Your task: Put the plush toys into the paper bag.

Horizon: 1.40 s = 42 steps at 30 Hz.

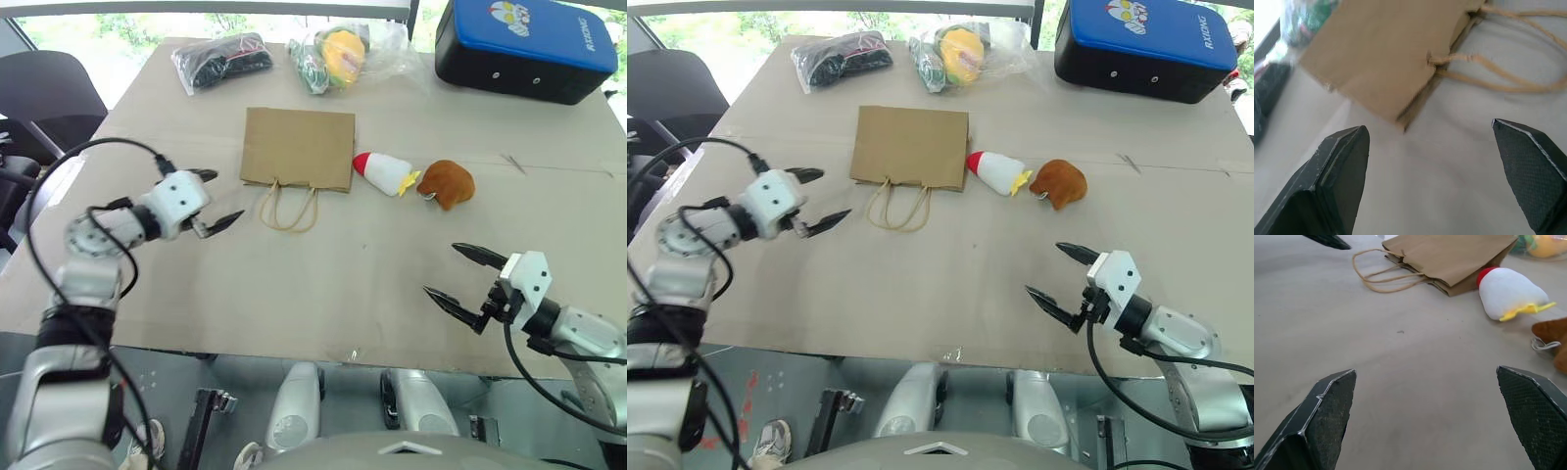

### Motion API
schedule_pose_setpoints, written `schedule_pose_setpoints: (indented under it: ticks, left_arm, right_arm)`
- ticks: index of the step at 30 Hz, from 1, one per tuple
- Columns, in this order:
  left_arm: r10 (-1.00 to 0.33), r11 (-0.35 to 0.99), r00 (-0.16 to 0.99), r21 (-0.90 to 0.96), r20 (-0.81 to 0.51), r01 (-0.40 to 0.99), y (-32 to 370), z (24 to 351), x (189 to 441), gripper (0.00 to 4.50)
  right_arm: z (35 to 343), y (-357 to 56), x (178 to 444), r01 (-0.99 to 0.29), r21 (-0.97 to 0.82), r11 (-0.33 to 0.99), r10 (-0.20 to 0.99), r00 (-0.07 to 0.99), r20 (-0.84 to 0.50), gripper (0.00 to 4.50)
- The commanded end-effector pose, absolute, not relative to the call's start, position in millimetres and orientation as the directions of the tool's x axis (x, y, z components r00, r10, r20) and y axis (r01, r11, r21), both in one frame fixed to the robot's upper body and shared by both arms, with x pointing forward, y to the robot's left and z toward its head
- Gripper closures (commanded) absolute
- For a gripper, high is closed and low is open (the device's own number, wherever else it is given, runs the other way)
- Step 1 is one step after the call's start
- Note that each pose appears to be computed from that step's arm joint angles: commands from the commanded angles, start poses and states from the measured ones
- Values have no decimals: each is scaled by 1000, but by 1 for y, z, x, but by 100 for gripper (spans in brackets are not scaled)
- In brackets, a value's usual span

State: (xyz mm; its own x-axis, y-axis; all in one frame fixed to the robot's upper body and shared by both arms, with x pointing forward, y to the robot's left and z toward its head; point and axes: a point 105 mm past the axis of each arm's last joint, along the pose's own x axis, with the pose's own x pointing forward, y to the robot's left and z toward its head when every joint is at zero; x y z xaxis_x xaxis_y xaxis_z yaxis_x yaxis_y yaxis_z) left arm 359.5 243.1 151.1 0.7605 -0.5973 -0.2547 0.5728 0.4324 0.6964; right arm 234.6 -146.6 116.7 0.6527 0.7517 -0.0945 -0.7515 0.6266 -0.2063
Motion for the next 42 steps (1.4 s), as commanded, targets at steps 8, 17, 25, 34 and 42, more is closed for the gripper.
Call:
schedule_pose_setpoints:
  ticks: [8, 17, 25, 34, 42]
  left_arm:
    - [-742, 320, 638, 728, -206, 607, 203, 139, 366, 141]
    - [-891, 447, 454, 154, -6, 881, 173, 167, 336, 450]
    - [-914, 341, 370, -182, 163, 922, 126, 215, 286, 450]
    - [-912, 306, 349, -210, 216, 929, 105, 233, 259, 450]
    - [-821, 426, 460, -173, 339, 888, 125, 266, 268, 450]
  right_arm:
    - [129, -144, 232, -673, -258, 693, 686, 726, -51, 0]
    - [128, -125, 237, -689, -187, 700, 693, 719, -58, 127]
    - [134, -55, 276, -775, -173, 608, 785, 619, -14, 445]
    - [118, 27, 320, -897, -168, 409, 896, 430, -113, 449]
    - [61, 49, 328, -930, -128, 345, 895, 367, -254, 449]
